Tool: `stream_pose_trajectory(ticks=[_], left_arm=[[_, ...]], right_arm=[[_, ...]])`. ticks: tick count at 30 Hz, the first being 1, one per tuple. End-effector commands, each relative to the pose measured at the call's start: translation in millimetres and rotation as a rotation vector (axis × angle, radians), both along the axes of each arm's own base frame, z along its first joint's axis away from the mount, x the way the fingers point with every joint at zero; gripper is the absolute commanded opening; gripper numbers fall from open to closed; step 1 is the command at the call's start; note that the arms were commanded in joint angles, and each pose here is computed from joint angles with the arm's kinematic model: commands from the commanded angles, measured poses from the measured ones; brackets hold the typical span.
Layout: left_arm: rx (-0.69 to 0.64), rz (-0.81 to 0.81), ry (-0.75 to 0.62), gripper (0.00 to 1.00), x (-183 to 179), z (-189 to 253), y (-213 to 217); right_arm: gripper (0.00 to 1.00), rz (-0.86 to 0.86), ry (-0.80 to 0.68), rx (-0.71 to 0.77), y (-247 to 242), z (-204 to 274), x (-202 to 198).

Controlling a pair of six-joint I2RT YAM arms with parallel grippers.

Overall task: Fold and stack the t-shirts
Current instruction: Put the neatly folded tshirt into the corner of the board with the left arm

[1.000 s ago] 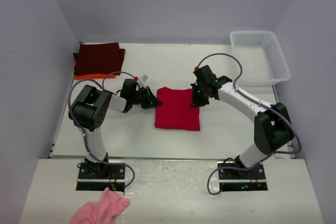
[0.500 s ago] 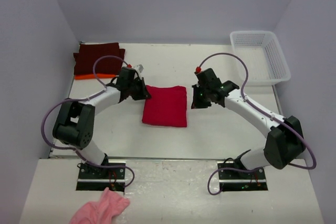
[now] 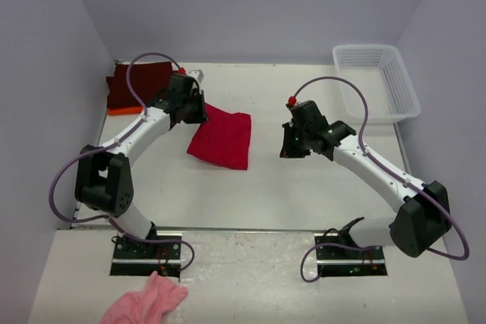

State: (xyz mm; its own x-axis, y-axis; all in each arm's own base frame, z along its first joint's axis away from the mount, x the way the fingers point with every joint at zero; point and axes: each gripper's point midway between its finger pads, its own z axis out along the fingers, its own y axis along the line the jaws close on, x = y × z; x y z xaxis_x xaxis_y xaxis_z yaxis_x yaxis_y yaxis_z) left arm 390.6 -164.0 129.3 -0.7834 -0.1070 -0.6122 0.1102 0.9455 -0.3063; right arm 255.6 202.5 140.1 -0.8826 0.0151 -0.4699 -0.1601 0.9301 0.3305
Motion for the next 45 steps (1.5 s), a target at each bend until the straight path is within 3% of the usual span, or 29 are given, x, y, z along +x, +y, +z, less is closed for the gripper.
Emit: stream_pose_trajectory(ticks=[1,12,20,45], left_arm=[[0.075,0.017,-0.067,0.00,25,23,13],[0.045,0.004,-0.066,0.00,36,18,10],[0.103,0.026,-0.074,0.00,53,15,31],[0.092,-0.022,-0.385,0.00,157,100,68]], right_arm=[[0.00,0.024,-0.023,0.005,-2,7,-5],[0.00,0.033,-0.028,-0.003,0,10,0],[0.00,0.033,-0.018,0.000,0,8,-3],[0.00,0.104,0.047,-0.017,7,-15,-5]])
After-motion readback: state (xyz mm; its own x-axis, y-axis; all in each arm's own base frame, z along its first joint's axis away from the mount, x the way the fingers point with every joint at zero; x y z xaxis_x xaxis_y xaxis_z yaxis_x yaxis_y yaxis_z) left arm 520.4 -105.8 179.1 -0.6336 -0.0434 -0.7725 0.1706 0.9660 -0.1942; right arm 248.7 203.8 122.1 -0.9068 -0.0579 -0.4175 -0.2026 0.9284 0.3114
